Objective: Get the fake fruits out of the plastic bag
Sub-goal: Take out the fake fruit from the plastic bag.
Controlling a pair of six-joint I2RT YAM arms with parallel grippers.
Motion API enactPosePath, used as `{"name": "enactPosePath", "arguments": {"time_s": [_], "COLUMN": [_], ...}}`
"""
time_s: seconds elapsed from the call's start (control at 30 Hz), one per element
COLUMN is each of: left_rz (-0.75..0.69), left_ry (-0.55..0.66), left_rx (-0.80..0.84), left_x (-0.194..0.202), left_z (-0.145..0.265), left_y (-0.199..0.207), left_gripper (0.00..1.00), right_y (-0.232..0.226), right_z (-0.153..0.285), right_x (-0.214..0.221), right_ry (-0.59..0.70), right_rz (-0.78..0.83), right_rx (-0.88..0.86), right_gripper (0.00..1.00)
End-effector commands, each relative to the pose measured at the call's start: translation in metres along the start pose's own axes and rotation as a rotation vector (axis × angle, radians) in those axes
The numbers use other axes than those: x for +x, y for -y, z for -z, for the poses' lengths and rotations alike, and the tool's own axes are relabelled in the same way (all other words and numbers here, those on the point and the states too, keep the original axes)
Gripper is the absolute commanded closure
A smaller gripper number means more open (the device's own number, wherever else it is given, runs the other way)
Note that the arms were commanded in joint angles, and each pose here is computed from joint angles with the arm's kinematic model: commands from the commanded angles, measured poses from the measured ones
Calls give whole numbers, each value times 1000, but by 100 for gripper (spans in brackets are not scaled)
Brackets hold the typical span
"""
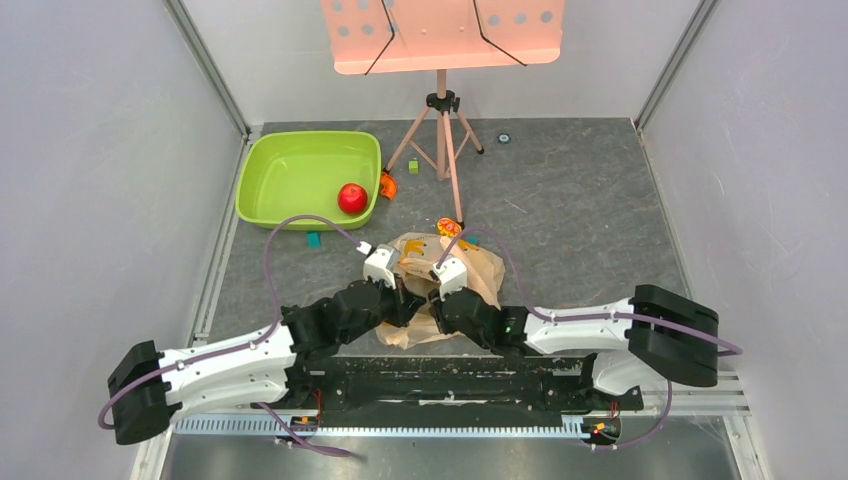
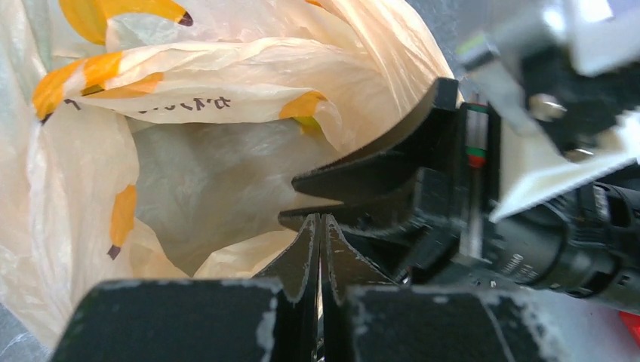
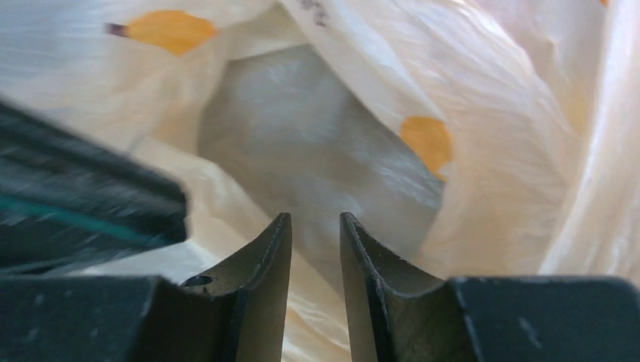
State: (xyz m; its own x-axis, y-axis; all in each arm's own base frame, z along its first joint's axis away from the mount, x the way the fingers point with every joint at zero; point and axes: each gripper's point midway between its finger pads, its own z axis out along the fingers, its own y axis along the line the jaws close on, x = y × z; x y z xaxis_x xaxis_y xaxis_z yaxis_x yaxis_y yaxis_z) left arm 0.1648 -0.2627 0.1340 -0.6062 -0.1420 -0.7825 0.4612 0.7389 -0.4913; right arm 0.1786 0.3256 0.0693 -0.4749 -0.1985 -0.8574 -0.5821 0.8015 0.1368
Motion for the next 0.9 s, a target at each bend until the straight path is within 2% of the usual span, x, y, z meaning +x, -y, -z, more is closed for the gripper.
{"name": "enactPosePath", "arguments": {"time_s": [0.0, 0.27, 0.53, 0.87], "left_rz": [24, -13, -34, -53], "left_ry": [26, -30, -76, -75], "left_rx": [22, -87, -188, -246], "left_x": [-4, 21, 42, 44], "left_z": [-6, -15, -19, -20], "left_y": [11, -15, -41, -52], "left_gripper": [98, 98, 98, 98], "right_y": [28, 63, 70, 78], "right_z": [-7, -11, -26, -45], "right_x": [-11, -41, -66, -77], "right_ry": [3, 58, 75, 90], "right_rz": [-42, -63, -17, -30], "right_rx": [164, 287, 318, 312], "right_gripper": [67, 49, 34, 18]}}
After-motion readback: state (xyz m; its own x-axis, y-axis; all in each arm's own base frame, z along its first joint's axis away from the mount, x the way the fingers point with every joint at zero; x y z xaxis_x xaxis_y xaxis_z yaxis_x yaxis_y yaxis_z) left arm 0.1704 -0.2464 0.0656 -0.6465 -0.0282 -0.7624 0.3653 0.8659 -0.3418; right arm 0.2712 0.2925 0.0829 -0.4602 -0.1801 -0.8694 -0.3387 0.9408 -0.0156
